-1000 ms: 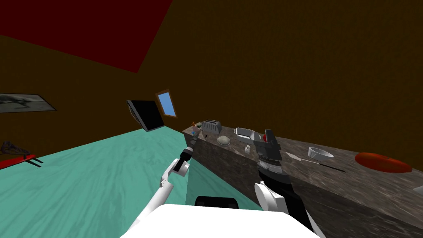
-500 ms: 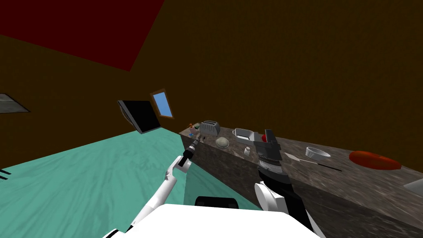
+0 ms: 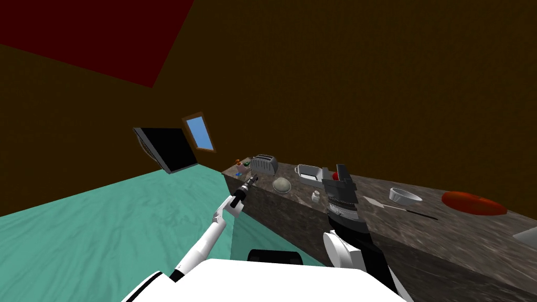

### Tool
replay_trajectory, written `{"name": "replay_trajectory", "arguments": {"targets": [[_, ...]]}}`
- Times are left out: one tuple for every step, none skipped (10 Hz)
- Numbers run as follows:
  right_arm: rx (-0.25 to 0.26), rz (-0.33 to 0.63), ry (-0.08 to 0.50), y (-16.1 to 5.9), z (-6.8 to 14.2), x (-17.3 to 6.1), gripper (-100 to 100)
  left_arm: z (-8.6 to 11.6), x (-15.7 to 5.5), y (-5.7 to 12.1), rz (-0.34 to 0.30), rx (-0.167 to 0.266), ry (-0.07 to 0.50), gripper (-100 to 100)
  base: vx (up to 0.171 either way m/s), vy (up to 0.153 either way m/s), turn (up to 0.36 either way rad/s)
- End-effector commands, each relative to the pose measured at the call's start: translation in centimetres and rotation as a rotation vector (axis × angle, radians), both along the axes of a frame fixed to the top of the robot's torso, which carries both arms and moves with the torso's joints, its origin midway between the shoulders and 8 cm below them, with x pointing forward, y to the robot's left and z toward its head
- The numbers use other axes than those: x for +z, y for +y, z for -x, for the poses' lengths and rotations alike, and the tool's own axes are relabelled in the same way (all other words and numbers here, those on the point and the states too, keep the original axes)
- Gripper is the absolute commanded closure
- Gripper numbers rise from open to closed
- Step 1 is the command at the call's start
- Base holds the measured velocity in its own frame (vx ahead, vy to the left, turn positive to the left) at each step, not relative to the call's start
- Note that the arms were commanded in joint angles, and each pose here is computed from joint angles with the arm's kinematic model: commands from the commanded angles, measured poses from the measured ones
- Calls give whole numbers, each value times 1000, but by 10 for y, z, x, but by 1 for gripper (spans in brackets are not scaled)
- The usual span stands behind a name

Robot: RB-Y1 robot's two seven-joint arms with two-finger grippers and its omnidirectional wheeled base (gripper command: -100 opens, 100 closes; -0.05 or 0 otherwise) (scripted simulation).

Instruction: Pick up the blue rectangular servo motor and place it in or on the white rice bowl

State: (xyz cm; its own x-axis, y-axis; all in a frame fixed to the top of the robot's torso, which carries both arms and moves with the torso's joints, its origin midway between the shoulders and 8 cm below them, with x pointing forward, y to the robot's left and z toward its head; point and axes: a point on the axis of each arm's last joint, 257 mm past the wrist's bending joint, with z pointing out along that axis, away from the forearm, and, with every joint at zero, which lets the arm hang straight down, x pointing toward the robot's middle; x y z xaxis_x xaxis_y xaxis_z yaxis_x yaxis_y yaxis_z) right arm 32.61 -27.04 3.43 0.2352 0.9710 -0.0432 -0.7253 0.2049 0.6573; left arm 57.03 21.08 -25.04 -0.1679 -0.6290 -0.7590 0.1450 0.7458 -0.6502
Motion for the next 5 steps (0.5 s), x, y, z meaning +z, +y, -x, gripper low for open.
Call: {"name": "replay_trajectory", "arguments": {"targets": [[0,0,0,0,0,0,0,-3,-15,6,-67,12,36,-100,115,0,-74],[0,0,0,0,0,0,0,-4,-24,9,-104,18,57,-100,99,1,-60],[0,0,0,0,0,0,0,-4,-24,9,-104,18,57,-100,68,1,-19],[0,0,0,0,0,0,0,-4,-42,14,-166,28,96,-100,88,-1,-83],[0,0,0,0,0,0,0,-3,-51,17,-190,32,114,-100,104,10,-65]]}}
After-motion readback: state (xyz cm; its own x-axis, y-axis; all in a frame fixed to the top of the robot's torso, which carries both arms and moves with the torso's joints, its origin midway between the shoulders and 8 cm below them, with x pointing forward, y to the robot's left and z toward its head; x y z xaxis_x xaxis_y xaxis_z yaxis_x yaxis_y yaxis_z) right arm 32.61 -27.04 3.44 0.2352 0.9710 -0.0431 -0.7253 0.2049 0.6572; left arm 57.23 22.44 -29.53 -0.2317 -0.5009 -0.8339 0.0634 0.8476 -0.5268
